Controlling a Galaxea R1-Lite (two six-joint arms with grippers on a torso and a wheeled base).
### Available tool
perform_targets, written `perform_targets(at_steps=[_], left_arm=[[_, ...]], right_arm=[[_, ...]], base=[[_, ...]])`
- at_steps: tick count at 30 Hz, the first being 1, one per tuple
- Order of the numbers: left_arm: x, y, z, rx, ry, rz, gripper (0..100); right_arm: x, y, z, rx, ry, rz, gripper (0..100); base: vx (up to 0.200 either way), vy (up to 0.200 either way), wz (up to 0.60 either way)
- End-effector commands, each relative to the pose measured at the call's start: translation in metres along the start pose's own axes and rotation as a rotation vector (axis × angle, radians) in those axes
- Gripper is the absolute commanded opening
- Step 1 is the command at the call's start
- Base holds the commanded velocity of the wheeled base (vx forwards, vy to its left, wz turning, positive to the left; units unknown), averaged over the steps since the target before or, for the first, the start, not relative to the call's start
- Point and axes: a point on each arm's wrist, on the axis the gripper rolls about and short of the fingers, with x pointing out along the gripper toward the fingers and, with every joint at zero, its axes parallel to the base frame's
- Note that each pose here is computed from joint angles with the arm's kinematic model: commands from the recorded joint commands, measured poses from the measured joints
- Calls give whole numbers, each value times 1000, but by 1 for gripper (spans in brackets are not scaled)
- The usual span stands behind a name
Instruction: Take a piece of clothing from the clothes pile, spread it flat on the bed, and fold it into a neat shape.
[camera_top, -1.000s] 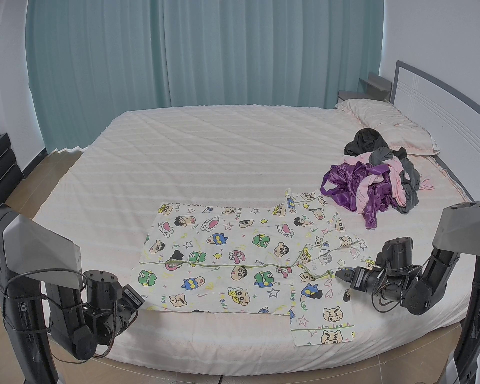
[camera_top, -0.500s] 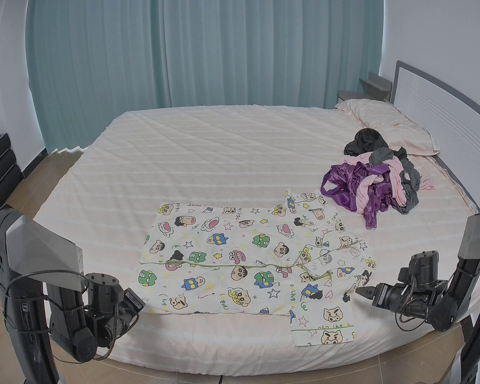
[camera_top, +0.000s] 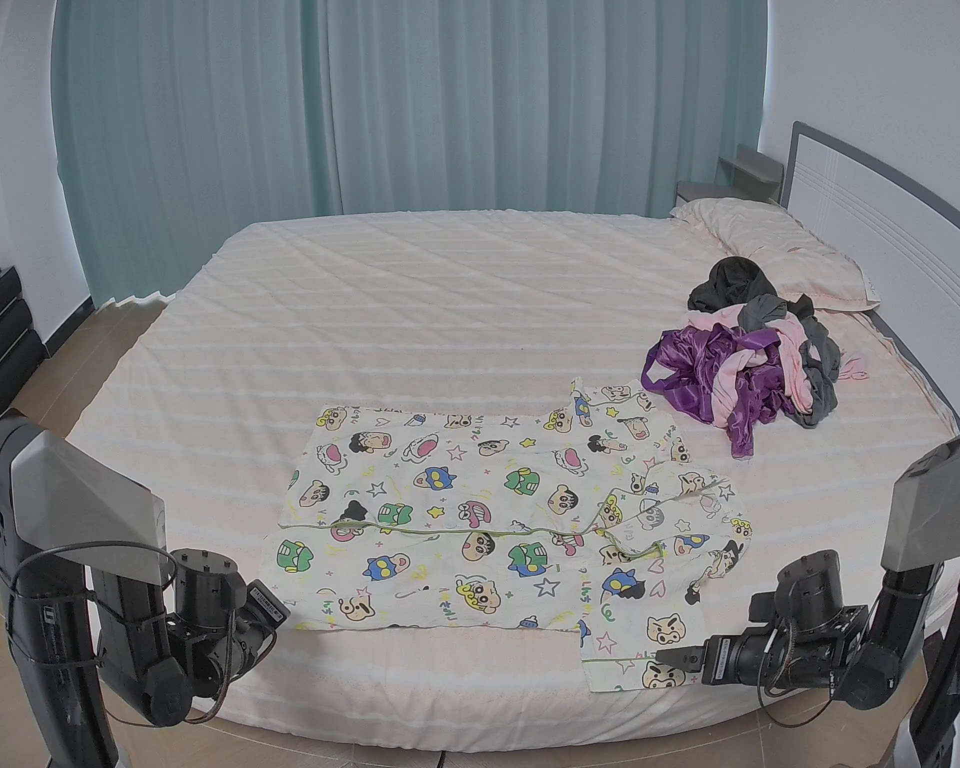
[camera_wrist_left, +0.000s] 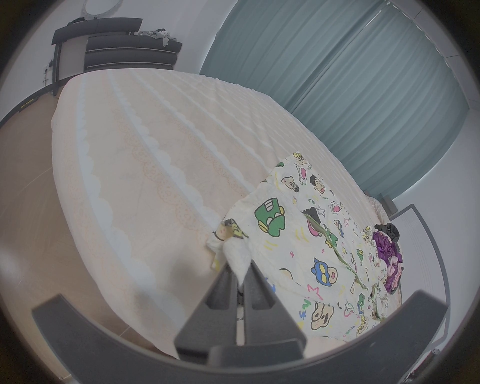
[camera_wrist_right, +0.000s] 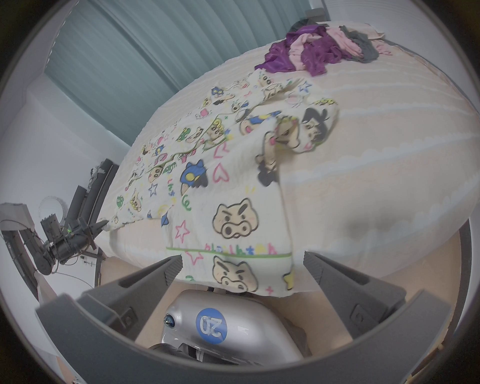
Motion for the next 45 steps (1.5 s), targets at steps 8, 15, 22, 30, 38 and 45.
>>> perform_targets(at_steps=[8,15,22,30,38,45], left_arm=[[-1,1,0,0,0,2,0],[-1,0,0,1,1,2,0],[-2,0,0,1,1,2,0],[-8,2,-2,14,10,4,0],[-31,2,-6,94,36,-27,0],[-37,0,-6,149,18,-28,0]], right_arm=[[20,-2,-16,-1,61,-6,100],[21,-2,-15,2,53,-2,0],[20,-2,-15,2,53,-4,0],[1,-6,-13,24,23,-11,0],[-42,0,-14,24,70,-27,0],[-60,-1,-23,17,141,-63,0]], base=[[0,0,0],[0,0,0],[0,0,0],[0,0,0],[0,0,0],[0,0,0]])
